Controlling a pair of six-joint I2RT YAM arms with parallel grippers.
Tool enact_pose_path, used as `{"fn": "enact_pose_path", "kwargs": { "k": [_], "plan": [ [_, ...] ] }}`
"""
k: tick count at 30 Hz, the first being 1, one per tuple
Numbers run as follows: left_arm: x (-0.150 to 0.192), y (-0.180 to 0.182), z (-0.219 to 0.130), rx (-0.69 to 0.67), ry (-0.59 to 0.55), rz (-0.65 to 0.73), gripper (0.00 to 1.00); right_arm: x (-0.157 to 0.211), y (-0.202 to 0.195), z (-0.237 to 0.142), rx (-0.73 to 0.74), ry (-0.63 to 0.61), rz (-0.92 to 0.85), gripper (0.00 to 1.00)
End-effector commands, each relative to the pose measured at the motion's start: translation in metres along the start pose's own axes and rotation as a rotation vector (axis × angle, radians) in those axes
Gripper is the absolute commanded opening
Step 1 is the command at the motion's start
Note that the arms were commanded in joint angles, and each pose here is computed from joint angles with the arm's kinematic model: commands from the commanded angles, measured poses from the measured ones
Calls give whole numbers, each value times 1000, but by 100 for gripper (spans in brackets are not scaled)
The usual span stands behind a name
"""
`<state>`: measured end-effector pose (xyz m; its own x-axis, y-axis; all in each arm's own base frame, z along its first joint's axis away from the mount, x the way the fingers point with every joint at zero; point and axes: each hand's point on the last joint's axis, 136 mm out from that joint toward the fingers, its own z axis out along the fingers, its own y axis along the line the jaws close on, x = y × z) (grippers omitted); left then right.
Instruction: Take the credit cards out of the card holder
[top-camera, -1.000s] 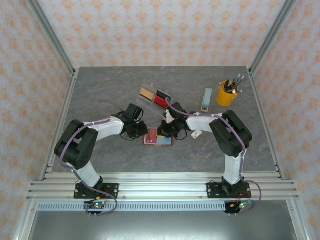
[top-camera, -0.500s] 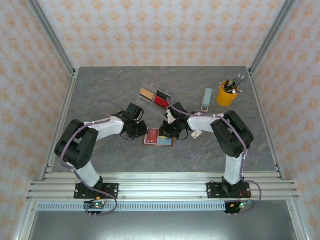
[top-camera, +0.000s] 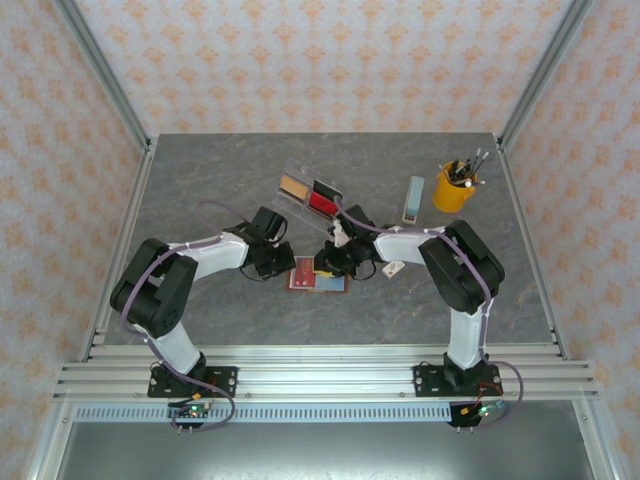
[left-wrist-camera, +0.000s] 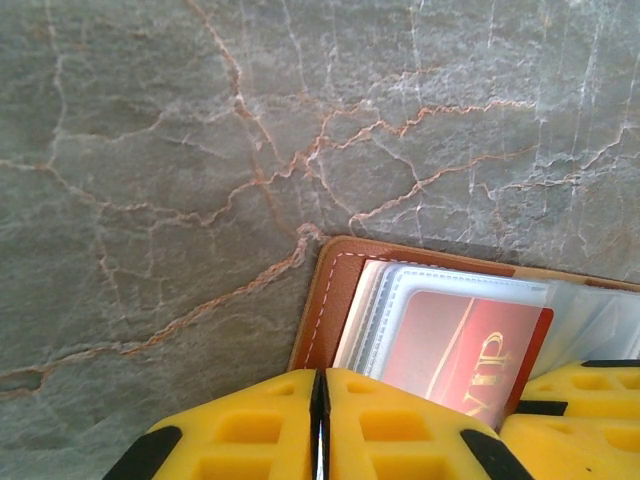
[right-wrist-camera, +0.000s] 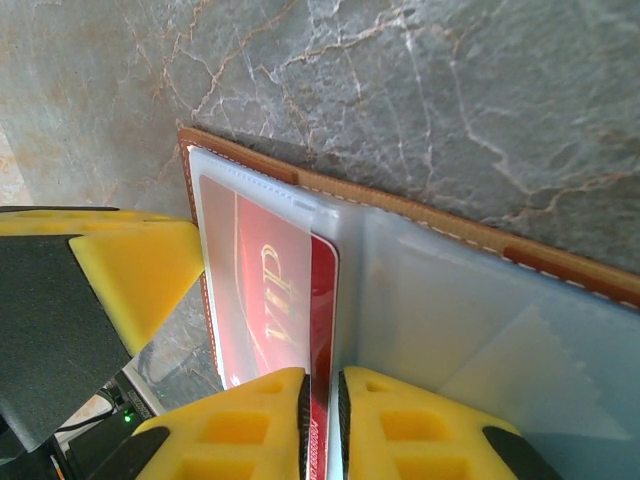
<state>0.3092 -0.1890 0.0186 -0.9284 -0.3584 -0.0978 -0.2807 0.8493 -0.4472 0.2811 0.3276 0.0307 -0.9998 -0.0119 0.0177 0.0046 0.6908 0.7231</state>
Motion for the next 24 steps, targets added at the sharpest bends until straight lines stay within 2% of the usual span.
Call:
{"fn": "enact_pose_path", "kwargs": {
  "k": [1, 8, 15, 19, 24],
  "plan": [
    [4, 14, 7, -55, 25, -3, 13, -4, -11, 3, 49, -11, 18, 18],
    [5, 13, 11, -42, 36, -9, 12, -6, -4, 7, 3, 0, 16, 16],
    [9, 16, 14, -38, 47, -22, 11, -10, 8, 9, -70, -7, 10, 8],
    [8, 19, 12, -59, 37, -16, 11, -7, 8, 4, -56, -14, -4, 2],
    [4, 20, 8, -74, 24, -7, 11, -1, -2, -6, 0, -7, -8, 1]
  ]
}}
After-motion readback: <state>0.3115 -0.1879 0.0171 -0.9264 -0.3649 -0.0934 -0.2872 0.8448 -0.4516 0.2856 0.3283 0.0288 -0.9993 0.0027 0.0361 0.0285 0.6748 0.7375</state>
